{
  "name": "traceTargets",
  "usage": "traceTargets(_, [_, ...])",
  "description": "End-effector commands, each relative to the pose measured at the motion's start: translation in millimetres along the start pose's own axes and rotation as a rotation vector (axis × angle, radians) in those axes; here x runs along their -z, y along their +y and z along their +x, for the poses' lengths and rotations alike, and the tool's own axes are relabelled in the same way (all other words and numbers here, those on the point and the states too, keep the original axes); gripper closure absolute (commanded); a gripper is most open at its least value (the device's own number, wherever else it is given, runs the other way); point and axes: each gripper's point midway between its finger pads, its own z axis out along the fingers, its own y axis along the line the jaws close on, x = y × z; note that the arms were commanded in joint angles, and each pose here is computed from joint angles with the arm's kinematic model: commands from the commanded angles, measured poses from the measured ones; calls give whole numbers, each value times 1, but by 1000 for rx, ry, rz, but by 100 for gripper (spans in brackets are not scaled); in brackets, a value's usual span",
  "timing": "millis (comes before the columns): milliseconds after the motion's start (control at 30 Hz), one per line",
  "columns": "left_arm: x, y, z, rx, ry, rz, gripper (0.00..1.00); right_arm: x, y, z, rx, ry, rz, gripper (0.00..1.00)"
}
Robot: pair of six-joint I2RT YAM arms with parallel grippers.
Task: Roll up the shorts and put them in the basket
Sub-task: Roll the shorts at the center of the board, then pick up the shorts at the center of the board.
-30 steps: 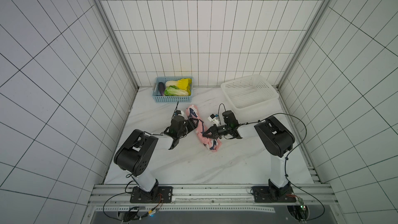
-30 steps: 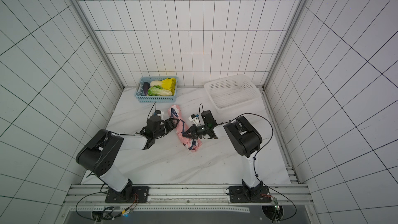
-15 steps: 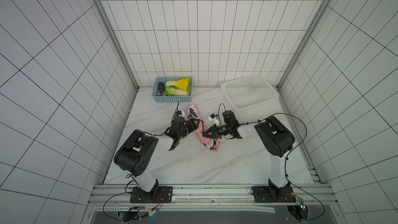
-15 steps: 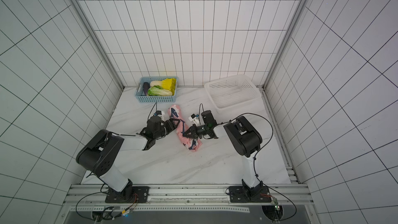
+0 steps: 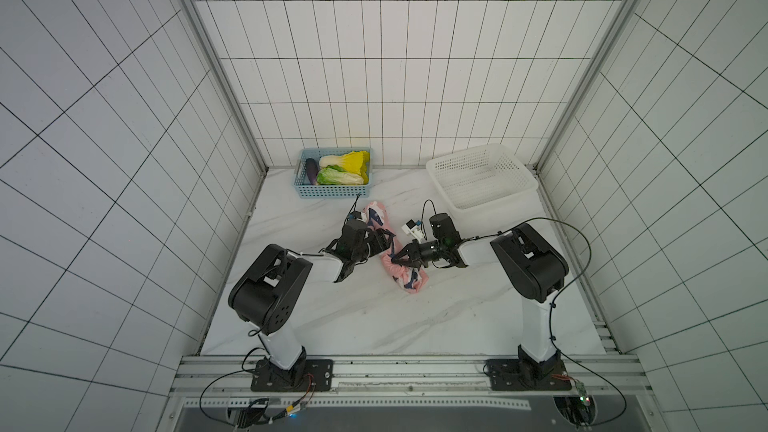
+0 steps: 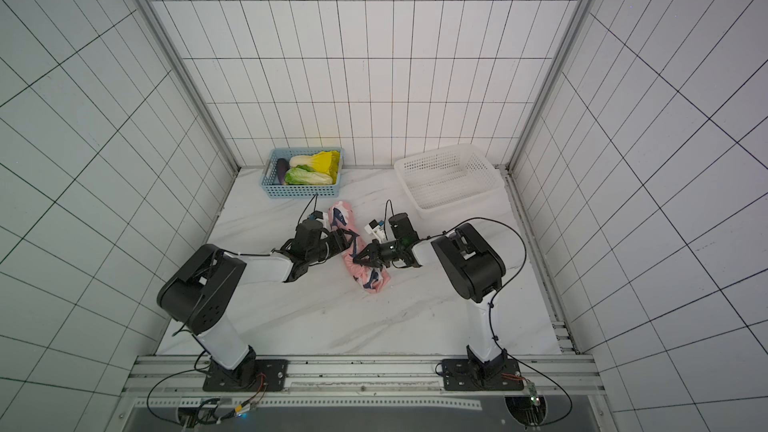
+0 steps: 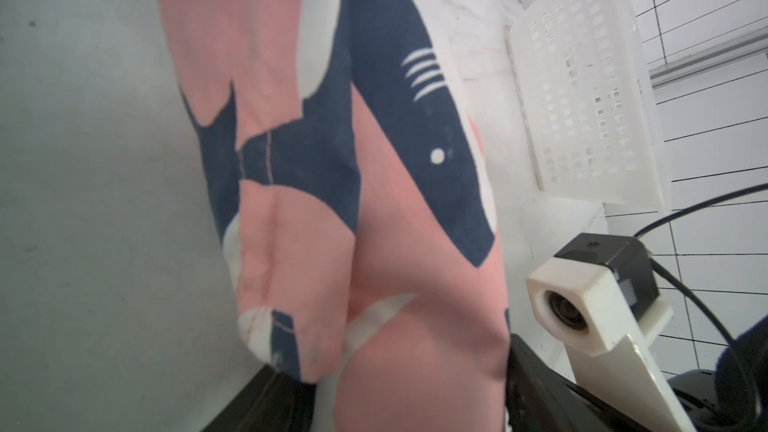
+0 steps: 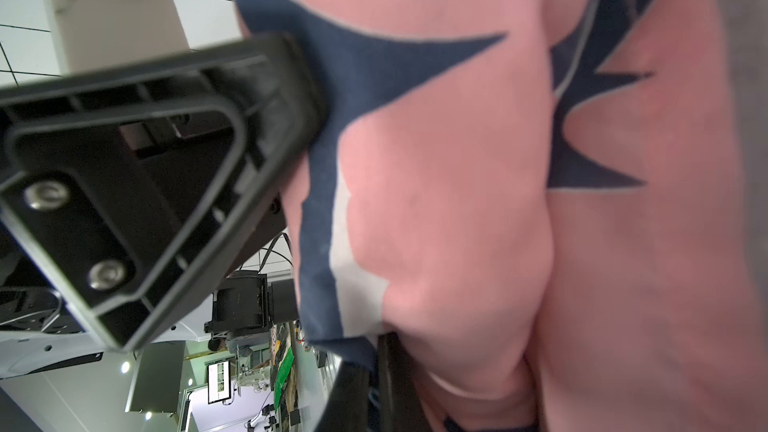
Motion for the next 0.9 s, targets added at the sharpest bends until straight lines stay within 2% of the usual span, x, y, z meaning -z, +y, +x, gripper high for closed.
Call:
traceTargets(0, [-7, -2, 11, -62, 62, -36, 25, 0, -30, 10, -62, 4, 59, 91])
traceTargets(200, [-21, 17, 27, -86, 135, -161, 27, -1, -32, 11, -74, 5, 58, 91])
traceTargets(333, [-26, 26, 32, -100, 126, -232, 32, -1, -34, 12, -80, 7, 57, 91])
traceTargets(400, [-31, 25, 34, -118, 138, -257, 40, -2, -35, 12, -85, 8, 55, 91])
traceTargets(500, [-37, 22, 39, -153, 164, -287, 58, 0, -35, 12, -85, 2, 59, 89])
traceTargets(533, [-38, 21, 39, -164, 165, -300, 64, 1, -34, 12, -84, 0, 63, 87])
traceTargets(667, [-40, 25, 42, -184, 181, -336, 85, 15, -25, 8, -55, -34, 100, 66])
traceTargets(733, [-39, 27, 43, -190, 186, -343, 86, 29, -20, 3, -36, -62, 137, 56])
traceTargets(867, [-37, 25, 42, -202, 190, -343, 89, 65, -10, -5, 8, -136, 249, 45])
